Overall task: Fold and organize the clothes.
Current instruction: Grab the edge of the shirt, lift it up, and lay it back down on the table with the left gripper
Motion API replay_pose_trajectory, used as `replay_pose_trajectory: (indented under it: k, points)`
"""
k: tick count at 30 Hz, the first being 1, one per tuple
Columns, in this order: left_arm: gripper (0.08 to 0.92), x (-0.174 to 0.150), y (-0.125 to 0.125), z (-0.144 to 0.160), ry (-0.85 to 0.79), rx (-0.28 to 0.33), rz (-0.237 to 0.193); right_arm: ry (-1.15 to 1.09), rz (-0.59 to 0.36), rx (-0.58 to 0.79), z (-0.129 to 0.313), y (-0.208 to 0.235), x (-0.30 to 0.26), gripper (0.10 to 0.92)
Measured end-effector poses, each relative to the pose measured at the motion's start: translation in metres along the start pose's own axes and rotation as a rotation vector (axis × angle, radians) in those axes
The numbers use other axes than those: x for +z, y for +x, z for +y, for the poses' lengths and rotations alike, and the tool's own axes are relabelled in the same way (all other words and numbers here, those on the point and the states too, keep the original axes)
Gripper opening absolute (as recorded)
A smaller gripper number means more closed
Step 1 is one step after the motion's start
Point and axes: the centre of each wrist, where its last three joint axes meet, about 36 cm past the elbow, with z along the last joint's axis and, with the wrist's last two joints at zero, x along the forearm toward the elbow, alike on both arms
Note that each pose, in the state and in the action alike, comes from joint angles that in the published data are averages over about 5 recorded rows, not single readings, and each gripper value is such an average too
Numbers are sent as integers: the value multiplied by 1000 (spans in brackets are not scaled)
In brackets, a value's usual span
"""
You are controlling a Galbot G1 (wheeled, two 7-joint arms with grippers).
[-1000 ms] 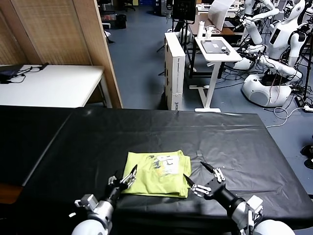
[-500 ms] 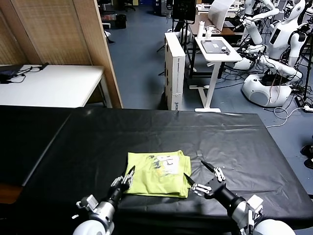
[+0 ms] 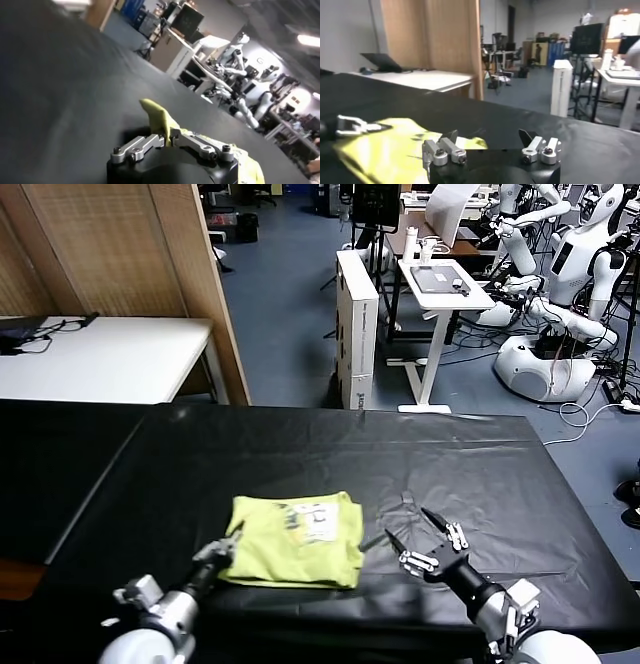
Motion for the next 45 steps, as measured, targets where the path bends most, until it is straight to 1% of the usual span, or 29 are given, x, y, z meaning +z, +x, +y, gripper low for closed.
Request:
replay_pose_trajectory:
  k: [4, 7, 12, 16, 18, 20, 23, 27, 30, 34, 39, 40, 42, 43, 45]
  points:
    - [188, -42, 18, 25, -64, -33, -25, -20, 3, 12, 2, -3, 7, 907]
    - [188, -76, 30, 43, -120, -66, -52, -32, 1, 19, 3, -5, 10, 907]
    - [188, -131, 48, 63, -200, -120, -94, -45, 0, 30, 4, -6, 13, 907]
    - [188, -165, 60, 60, -247, -140, -132, -56, 5, 36, 5, -6, 17, 907]
    - [188, -174, 63, 51, -259, -144, -144, -60, 9, 37, 7, -6, 20, 907]
    - [188, -175, 64, 39, -267, -145, -151, -62, 13, 36, 9, -6, 22, 907]
    - [188, -165, 60, 15, -274, -122, -150, -62, 17, 34, 11, -5, 23, 907]
    - [188, -126, 39, -9, -249, -66, -120, -58, 13, 37, 12, -2, 20, 907]
    - [188, -90, 16, -25, -204, -30, -82, -55, 9, 40, 14, 1, 18, 907]
    - [188, -47, -13, -45, -135, 15, -20, -55, 7, 40, 17, 1, 17, 907]
    - [188, -10, -31, -69, -116, 60, 56, -78, 26, 33, 20, -5, 17, 907]
    - [199, -5, -32, -73, -118, 69, 69, -91, 34, 30, 20, -7, 17, 907]
    - [258, 2, -33, -81, -128, 87, 91, -127, 54, 21, 21, -11, 15, 907]
    - [307, 5, -32, -83, -134, 96, 98, -149, 65, 14, 21, -14, 14, 907]
    - [431, 7, -30, -87, -153, 113, 106, -194, 85, -1, 21, -19, 11, 907]
